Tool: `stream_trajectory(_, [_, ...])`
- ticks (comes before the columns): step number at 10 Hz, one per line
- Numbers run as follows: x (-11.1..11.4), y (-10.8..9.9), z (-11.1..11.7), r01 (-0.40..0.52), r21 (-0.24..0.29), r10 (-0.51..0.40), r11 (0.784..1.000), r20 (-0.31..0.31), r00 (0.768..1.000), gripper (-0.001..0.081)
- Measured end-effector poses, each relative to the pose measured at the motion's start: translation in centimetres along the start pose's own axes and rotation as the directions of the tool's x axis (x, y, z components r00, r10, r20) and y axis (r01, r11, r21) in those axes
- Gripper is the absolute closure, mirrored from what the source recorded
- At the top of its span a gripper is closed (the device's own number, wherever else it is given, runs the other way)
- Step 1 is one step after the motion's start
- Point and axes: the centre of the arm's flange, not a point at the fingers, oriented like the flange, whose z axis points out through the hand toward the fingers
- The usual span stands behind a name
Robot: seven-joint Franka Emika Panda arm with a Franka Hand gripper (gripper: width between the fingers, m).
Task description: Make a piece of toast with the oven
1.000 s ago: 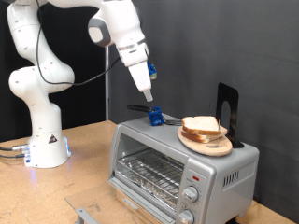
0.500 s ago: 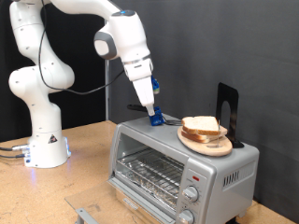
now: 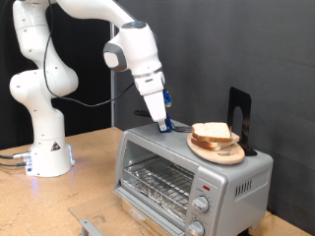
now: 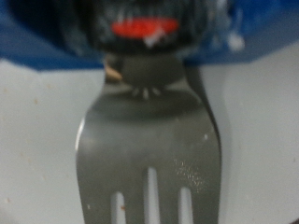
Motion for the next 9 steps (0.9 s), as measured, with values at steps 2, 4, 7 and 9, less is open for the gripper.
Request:
stream_trajectory(2, [-0.02,-0.47,0.12,0.000,0.014,0.001,1.000,-0.008,1.000,-0.0002])
stream_trajectory(4, [-0.04,-0.54,0.13,-0.004,0.017,0.004,1.000,-0.008,1.000,0.0222])
stream_trajectory(7, [-0.11,-0.59,0.17,-0.007,0.020,0.007,1.000,-0.006,1.000,0.0320])
stream_trajectory(9, [-0.13,-0.59,0.16,-0.008,0.021,0.008,1.000,-0.006,1.000,0.0320])
